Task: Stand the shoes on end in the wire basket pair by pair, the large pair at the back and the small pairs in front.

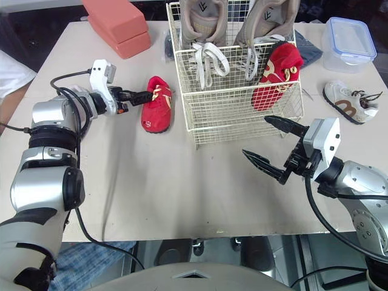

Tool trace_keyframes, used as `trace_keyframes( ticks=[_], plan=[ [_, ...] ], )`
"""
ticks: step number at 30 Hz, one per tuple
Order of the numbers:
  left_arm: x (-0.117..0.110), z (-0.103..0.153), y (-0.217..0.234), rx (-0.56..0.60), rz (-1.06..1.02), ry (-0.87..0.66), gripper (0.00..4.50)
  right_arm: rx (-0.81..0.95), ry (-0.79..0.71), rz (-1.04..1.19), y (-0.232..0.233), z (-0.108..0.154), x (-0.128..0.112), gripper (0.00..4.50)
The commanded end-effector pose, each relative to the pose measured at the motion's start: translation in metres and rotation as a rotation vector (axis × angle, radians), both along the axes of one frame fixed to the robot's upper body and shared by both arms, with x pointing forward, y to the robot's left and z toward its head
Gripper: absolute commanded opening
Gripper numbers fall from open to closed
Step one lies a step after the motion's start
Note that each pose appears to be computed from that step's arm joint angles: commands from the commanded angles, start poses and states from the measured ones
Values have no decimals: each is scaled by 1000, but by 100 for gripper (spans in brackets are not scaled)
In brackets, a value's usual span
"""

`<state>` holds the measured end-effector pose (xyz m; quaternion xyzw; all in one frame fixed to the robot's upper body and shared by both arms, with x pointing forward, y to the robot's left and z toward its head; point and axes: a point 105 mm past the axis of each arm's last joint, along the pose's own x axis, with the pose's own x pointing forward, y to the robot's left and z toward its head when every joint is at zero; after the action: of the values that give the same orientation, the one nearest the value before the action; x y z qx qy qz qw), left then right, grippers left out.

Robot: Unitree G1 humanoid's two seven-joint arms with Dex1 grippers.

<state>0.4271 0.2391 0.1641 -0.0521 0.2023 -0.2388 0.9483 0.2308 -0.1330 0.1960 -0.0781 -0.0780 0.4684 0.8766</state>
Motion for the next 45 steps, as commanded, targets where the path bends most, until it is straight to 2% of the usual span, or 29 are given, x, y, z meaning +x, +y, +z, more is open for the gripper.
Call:
trace_keyframes(
  ticks=[1,3,4,9,15,22,23,27,34,38,45],
  plan=[
    [3,2,1,28,-9,3,336,-5,-55,21,6,7,-6,450],
    [2,-1,1,31,-20,21,252,-5,-56,21,6,7,-6,450],
    [1,-2,2,35,-23,28,231,-5,-56,20,6,7,-6,450],
    [1,0,10,59,-20,27,7,-10,-56,18,5,5,-5,450],
    [1,17,15,35,-16,-41,2,2,-64,32,7,7,-1,450],
    [-11,64,10,-66,-57,-273,2,18,-64,40,6,9,3,450],
    [-16,72,7,-83,-69,-318,2,26,-61,42,7,9,3,450],
    [-48,126,-13,-166,-119,-664,2,64,-47,61,10,14,6,450],
    [-99,175,-43,-367,-119,-960,2,83,-47,64,7,19,13,450],
    [-112,186,-59,-443,-86,-1038,2,102,-44,64,7,21,14,450],
    [-111,169,-108,-361,27,-1149,2,128,-51,30,4,24,16,450]
  ],
)
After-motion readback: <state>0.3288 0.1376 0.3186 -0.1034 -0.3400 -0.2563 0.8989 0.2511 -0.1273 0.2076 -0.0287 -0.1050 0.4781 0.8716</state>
